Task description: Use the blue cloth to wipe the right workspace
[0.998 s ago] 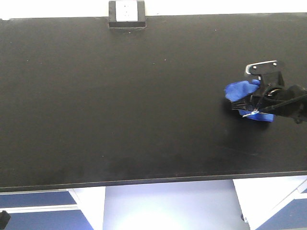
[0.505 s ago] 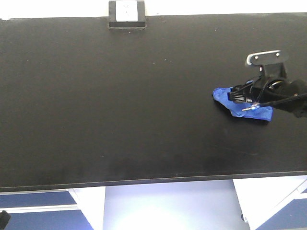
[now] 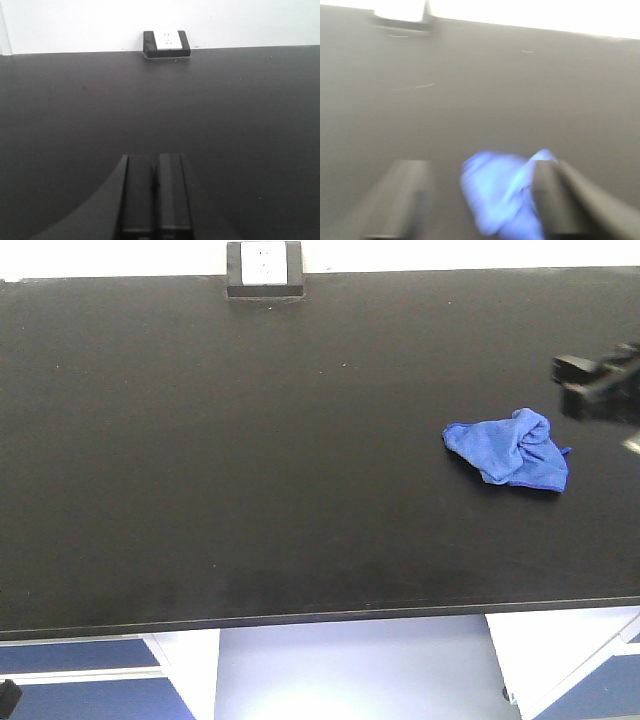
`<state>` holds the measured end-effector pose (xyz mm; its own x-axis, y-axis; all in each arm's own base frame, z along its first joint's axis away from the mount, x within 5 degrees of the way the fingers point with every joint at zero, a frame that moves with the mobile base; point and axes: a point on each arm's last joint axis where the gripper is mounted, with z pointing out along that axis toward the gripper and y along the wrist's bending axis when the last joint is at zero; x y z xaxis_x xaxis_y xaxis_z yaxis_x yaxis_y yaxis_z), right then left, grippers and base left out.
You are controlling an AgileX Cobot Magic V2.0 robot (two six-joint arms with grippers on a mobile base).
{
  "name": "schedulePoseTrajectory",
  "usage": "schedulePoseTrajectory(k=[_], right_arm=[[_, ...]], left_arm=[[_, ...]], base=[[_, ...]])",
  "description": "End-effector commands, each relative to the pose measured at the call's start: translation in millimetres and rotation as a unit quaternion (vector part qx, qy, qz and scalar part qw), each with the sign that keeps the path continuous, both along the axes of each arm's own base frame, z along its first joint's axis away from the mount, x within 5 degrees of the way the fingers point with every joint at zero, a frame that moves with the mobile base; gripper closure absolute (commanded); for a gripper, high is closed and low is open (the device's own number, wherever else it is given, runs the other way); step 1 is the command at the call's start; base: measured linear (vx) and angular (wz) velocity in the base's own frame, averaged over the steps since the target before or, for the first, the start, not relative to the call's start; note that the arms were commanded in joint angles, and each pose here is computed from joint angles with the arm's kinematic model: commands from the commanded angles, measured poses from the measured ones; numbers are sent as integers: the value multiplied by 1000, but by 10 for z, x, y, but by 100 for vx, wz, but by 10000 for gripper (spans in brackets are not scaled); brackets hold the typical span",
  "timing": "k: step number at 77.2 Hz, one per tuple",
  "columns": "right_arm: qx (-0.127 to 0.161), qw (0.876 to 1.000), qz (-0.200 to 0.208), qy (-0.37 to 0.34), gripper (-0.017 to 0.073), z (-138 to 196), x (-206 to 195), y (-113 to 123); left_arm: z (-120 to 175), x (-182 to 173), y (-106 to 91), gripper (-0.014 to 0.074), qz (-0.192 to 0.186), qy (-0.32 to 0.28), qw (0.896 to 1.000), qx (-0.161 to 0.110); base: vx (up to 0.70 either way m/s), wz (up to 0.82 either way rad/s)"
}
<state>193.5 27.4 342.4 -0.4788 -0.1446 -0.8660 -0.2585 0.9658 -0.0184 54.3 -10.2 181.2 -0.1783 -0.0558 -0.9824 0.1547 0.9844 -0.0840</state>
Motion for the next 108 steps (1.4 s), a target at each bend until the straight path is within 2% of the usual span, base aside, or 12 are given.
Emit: schedulePoseTrajectory(k=[1, 11, 40, 63, 68, 79, 84, 89, 103, 108], right_arm=[[7, 999, 4, -32, 337, 222, -260, -9], [10, 998, 14, -58, 576, 355, -604, -15], [17, 987, 19, -159, 567, 572, -1206, -45], [16, 984, 19, -178, 567, 598, -1312, -53], [25, 984, 20, -176, 567, 598, -1311, -44], [-9, 986, 15, -169, 567, 559, -1338, -76], [-14, 985, 9, -172, 567, 483, -1346, -91], [-8, 983, -6, -182, 567, 328, -1335, -111], [68, 973, -60, -212, 567, -340, -1312, -161], [82, 967, -75, -228, 567, -604, -1308, -184]], left_arm=[[155, 1, 4, 600, 1, -51, 999, -10], [155, 1, 4, 600, 1, -51, 999, -10], [155, 1, 4, 600, 1, -51, 999, -10], [155, 1, 4, 600, 1, -51, 999, -10], [155, 1, 4, 600, 1, -51, 999, -10], [155, 1, 4, 600, 1, -51, 999, -10], [155, 1, 4, 600, 1, -51, 999, -10], [155, 1, 4, 600, 1, -51, 999, -10], [155, 1, 4, 600, 1, -51, 999, -10], [155, 1, 4, 600, 1, -51, 999, -10]], base=[[0, 0], [0, 0], [0, 0], [0, 0], [0, 0], [0, 0], [0, 0], [0, 0], [0, 0], [0, 0]])
